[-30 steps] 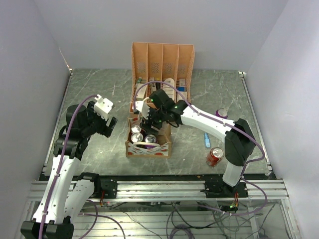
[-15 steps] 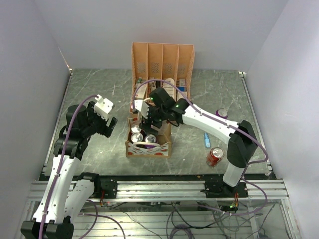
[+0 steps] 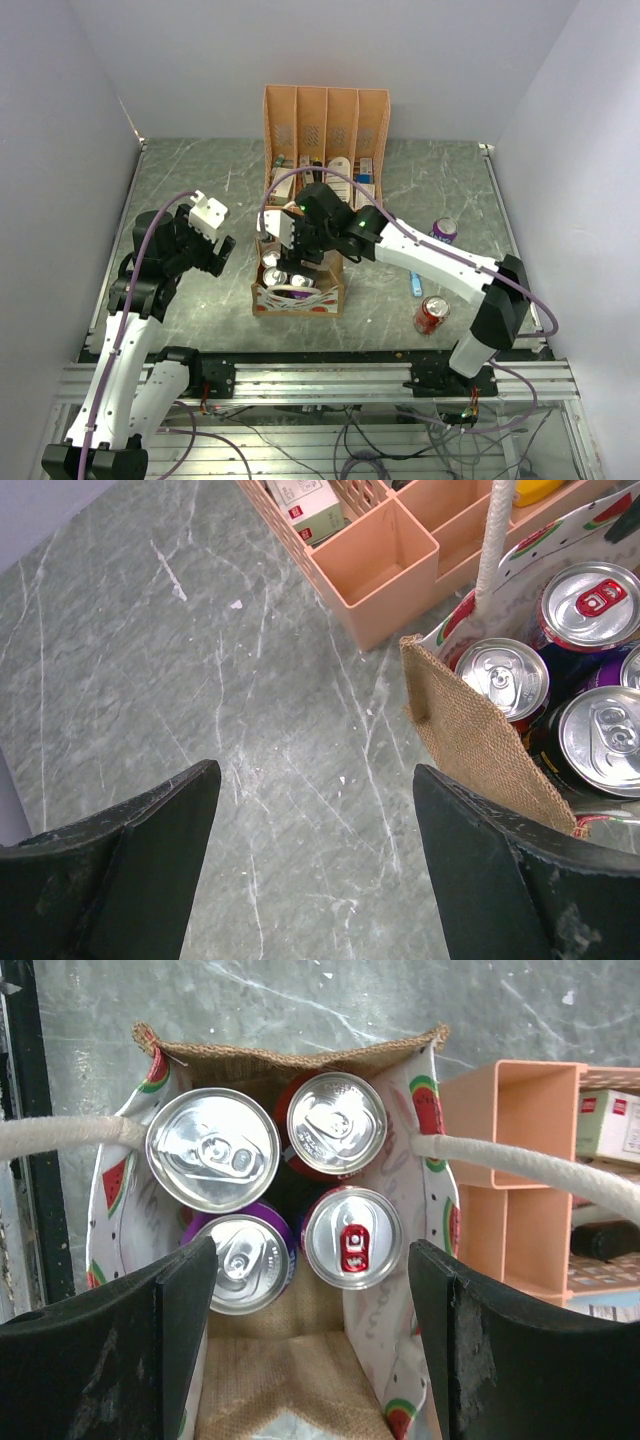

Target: Place the beverage into the canvas bag

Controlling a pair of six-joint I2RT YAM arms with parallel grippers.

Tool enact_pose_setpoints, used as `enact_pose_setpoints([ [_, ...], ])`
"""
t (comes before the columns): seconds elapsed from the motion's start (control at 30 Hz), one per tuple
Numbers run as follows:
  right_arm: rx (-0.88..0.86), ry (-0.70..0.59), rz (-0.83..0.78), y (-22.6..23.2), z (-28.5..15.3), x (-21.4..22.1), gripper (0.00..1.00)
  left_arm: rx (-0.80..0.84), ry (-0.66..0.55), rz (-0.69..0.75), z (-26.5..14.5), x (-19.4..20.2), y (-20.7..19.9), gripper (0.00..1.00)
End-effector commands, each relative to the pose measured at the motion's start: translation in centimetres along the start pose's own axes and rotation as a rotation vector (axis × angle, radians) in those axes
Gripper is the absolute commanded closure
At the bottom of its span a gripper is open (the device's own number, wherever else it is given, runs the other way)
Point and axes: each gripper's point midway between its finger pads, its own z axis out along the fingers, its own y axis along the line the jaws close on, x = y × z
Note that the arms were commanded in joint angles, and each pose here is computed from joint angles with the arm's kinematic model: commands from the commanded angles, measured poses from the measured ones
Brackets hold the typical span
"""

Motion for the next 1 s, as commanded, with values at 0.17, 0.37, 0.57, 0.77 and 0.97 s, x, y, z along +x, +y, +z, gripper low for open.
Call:
enact_pose_setpoints([
  [0.17,0.11,-0.051,-0.04,-1.1,-4.9,-1.6,0.23,-0.015,-0.03,0.014,-0.2,-0.7,0.4,0.11],
  [0.37,0.194,-0.09,0.0,-3.2,-8.9,-1.0,0.23,-0.049,-0.057,-0.001,-0.7,-1.6,1.0,0.11],
  [0.57,0.303,-0.178,0.102,-6.5,-14.8,0.5,0.23,-0.052,-0.083,0.001,-1.1,-2.2,1.0,0.11],
  [0.77,0.479,-0.227,0.196,-9.0,-21.0,3.6,0.22,-0.044,-0.088,0.01,-0.9,-1.9,0.7,0.1],
  [0.97,0.733,-0.191,0.34,-11.4,-27.2,7.9,0.22,-0.05,-0.094,0.015,-0.9,-1.8,0.8,0.08],
])
